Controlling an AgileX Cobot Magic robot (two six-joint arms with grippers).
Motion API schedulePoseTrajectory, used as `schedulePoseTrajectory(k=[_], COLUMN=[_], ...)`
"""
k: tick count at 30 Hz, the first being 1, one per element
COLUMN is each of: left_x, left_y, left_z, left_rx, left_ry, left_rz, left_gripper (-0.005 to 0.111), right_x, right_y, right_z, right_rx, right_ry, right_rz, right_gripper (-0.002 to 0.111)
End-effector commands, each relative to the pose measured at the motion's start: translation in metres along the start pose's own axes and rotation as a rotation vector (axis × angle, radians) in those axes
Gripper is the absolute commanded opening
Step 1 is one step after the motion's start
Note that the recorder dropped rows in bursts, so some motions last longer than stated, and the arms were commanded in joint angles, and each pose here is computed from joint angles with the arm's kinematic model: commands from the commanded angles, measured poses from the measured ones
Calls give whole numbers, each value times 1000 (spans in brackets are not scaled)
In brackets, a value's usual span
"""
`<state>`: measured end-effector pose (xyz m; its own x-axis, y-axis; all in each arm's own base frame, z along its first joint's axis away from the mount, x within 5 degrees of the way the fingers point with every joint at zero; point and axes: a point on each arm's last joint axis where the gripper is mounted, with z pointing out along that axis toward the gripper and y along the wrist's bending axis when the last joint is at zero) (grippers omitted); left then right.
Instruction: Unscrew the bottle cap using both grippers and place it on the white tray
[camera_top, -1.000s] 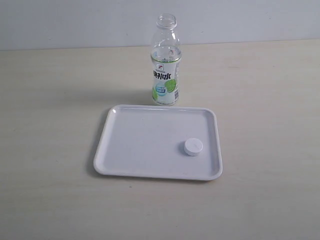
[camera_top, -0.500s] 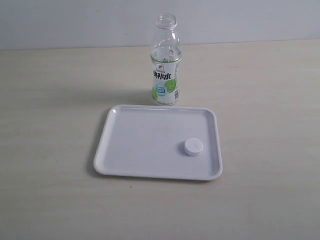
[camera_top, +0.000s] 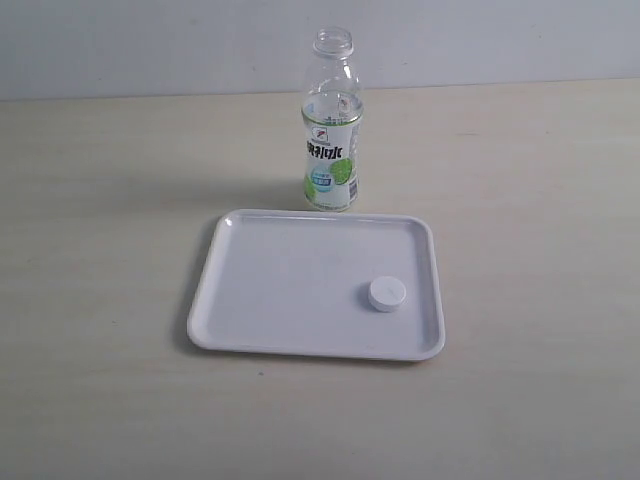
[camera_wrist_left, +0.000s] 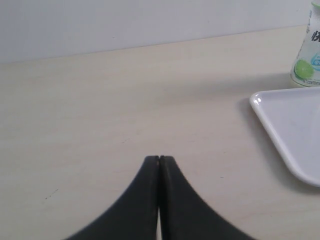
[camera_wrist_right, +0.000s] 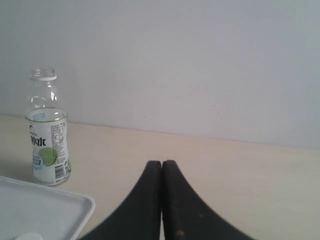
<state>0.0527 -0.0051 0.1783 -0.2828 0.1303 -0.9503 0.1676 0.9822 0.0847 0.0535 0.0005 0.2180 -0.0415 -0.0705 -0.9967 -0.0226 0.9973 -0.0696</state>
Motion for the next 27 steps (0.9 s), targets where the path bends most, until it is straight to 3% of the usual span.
schedulePoseTrajectory(k=[1, 14, 27], left_x=[-1, -1, -1], left_y=[0, 0, 0], left_z=[0, 0, 0], left_rx=[-4, -4, -4], left_ry=[-13, -13, -13], left_rz=[0, 0, 0], left_gripper=[0, 0, 0], right_x=[15, 22, 30], right_y=[0, 0, -3], right_z=[2, 3, 2], right_rx=[8, 14, 75], right_ry=[42, 62, 151], right_rz=[37, 107, 89], right_gripper=[0, 0, 0])
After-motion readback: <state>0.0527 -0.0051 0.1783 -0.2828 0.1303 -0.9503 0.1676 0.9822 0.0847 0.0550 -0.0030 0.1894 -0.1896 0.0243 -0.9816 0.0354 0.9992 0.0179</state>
